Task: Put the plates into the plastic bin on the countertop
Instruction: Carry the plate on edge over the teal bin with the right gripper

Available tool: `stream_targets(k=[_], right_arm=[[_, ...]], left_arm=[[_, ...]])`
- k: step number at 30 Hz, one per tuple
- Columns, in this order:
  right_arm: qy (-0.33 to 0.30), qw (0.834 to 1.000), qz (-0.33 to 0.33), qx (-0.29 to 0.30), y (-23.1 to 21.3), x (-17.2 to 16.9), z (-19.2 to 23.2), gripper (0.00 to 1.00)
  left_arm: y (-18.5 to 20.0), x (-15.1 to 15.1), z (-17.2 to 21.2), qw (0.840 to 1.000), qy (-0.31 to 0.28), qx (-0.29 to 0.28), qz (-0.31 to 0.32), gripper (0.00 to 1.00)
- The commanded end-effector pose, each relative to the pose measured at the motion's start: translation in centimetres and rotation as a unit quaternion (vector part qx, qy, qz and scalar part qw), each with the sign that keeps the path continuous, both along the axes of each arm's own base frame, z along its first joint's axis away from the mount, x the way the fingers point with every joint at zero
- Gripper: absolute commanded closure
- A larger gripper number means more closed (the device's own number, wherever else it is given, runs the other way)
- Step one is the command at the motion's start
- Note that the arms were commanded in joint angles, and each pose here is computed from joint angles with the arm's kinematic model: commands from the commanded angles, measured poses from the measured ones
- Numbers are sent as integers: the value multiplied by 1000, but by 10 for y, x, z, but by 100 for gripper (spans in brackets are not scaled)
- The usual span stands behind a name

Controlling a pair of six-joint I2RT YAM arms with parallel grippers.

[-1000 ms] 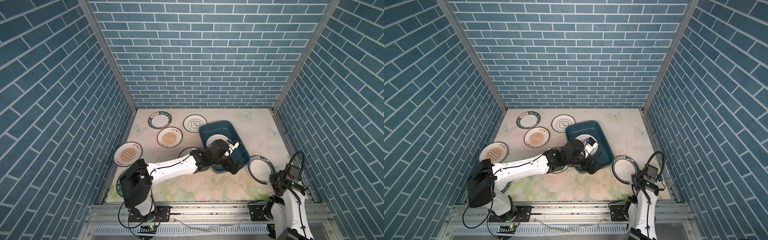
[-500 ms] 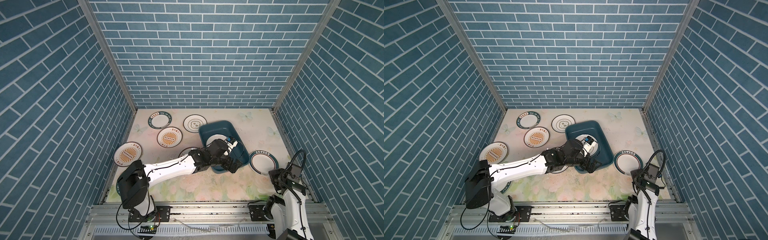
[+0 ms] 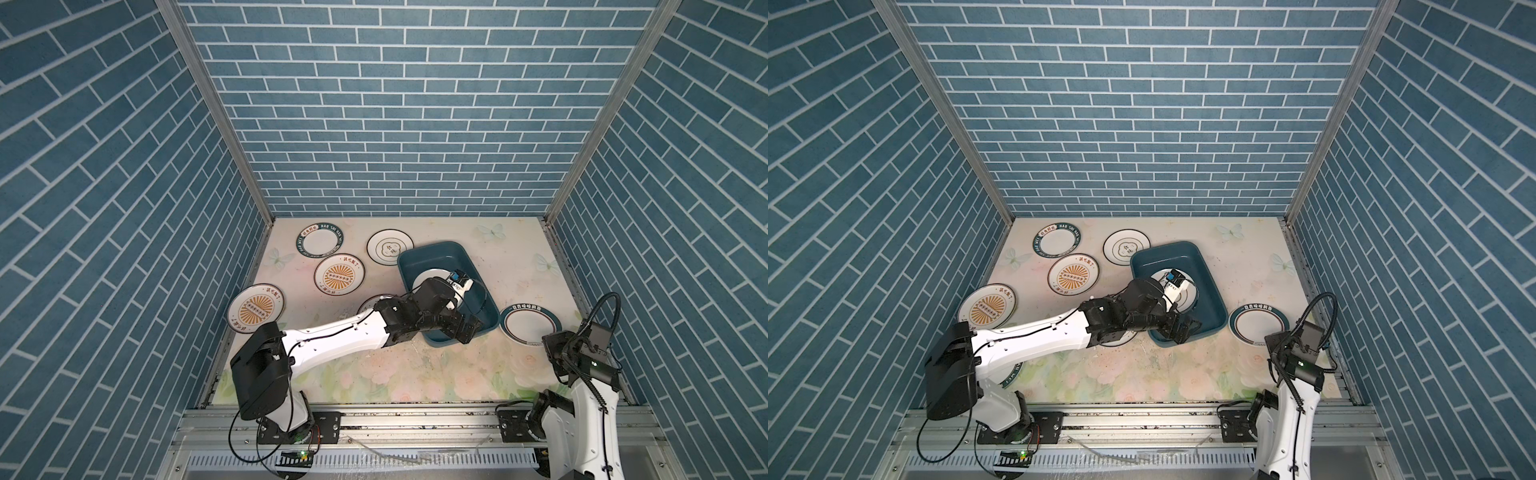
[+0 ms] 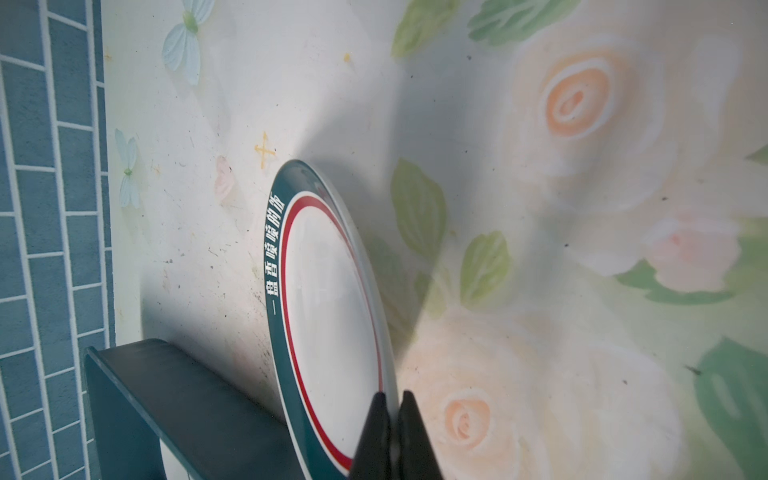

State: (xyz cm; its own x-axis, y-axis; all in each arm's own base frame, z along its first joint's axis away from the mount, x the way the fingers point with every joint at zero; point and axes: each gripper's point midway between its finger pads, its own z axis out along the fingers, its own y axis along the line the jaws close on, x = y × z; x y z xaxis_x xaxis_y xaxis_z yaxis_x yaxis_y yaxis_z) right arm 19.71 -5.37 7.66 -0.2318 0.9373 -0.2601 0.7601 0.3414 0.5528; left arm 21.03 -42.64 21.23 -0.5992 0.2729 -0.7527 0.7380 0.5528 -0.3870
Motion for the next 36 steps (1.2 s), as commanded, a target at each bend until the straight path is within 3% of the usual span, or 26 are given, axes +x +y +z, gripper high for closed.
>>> stream_targets(k=[1, 7, 17, 26, 36], right_arm=[[-2, 1000, 10, -20, -3, 0, 13, 100], [-28, 999, 19, -24, -3, 9, 28, 100], [-89, 992, 19, -88, -19, 26, 90, 100], [-162, 982, 62, -68, -6, 52, 126, 100], [-264, 955, 128, -32, 18, 80, 176, 100]], left_arm=[[9, 4, 10, 1000, -10, -6, 16, 0], [16, 7, 14, 999, -15, -11, 29, 1], [31, 13, 14, 998, -13, -27, 59, 0], [42, 15, 19, 996, -22, -36, 74, 0], [65, 25, 23, 992, -30, -41, 115, 0]])
